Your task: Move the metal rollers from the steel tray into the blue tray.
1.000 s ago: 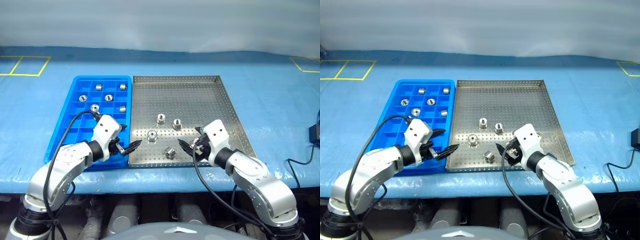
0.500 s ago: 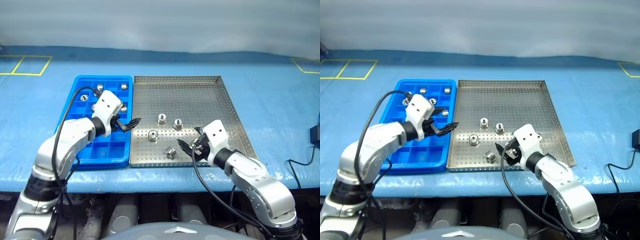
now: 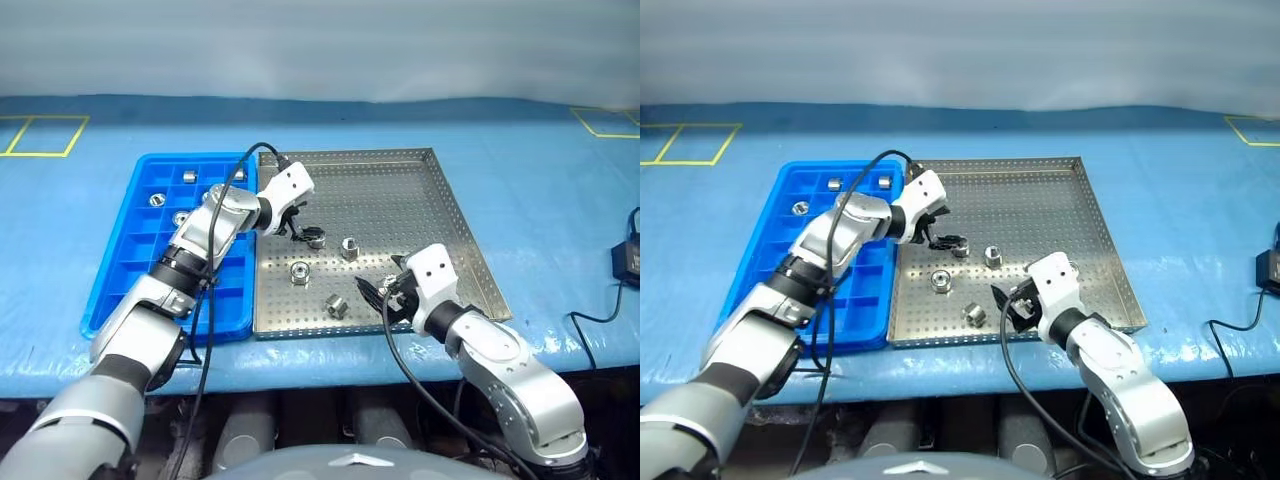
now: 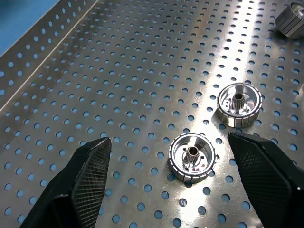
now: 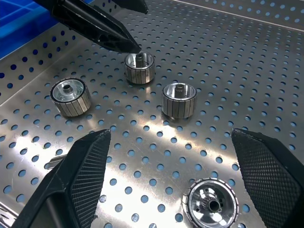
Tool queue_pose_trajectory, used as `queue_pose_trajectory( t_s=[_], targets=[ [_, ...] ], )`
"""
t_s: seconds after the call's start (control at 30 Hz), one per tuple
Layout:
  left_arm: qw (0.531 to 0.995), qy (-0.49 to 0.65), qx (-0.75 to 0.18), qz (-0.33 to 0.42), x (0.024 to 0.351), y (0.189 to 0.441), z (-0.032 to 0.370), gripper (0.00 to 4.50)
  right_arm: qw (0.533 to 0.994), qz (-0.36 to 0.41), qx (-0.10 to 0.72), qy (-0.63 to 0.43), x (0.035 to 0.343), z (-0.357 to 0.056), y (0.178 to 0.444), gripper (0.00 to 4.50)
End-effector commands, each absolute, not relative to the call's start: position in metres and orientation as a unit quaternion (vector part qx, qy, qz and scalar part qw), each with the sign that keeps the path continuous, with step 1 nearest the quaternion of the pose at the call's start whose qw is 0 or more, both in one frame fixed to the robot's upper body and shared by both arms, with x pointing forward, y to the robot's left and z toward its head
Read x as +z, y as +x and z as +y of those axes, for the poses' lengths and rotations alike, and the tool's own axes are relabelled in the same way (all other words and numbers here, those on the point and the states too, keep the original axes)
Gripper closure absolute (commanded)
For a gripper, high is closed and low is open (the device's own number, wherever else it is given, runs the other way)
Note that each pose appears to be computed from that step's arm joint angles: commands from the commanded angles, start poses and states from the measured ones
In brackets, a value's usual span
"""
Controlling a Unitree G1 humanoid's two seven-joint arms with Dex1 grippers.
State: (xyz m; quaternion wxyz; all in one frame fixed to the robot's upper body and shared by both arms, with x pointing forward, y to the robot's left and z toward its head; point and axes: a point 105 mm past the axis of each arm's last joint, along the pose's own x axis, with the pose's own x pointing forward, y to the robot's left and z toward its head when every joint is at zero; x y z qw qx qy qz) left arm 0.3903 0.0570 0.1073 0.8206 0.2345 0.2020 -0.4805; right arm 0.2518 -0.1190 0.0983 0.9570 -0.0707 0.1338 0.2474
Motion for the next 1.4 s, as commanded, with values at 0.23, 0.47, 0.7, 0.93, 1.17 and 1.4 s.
queue_pose_trajectory(
  t_s=[0.23, 0.47, 0.7, 0.93, 1.17, 1.4],
  targets=[
    [0.776, 0.257, -0.525, 0.235, 0.083, 0.387, 0.041, 0.22, 0.963, 0.094, 0.243, -0.075, 0.115, -0.117, 0.251, 0.24],
    [0.780, 0.284, -0.502, 0.244, 0.067, 0.392, 0.044, 1.82, 0.963, 0.093, 0.241, -0.076, 0.114, -0.117, 0.251, 0.21],
    [0.840, 0.231, -0.465, 0.161, 0.121, 0.405, 0.057, 2.81, 0.961, 0.091, 0.251, -0.077, 0.115, -0.113, 0.253, 0.21],
    [0.962, 0.161, -0.220, 0.010, 0.196, 0.389, 0.141, 2.81, 0.942, 0.075, 0.321, -0.071, 0.122, -0.080, 0.261, 0.21],
    [0.990, 0.139, 0.029, -0.004, 0.183, 0.344, 0.212, 2.81, 0.905, 0.056, 0.416, -0.067, 0.130, -0.037, 0.262, 0.21],
    [0.983, 0.128, 0.122, 0.044, 0.144, 0.327, 0.239, 2.81, 0.884, 0.048, 0.460, -0.076, 0.132, -0.019, 0.261, 0.21]
  ],
)
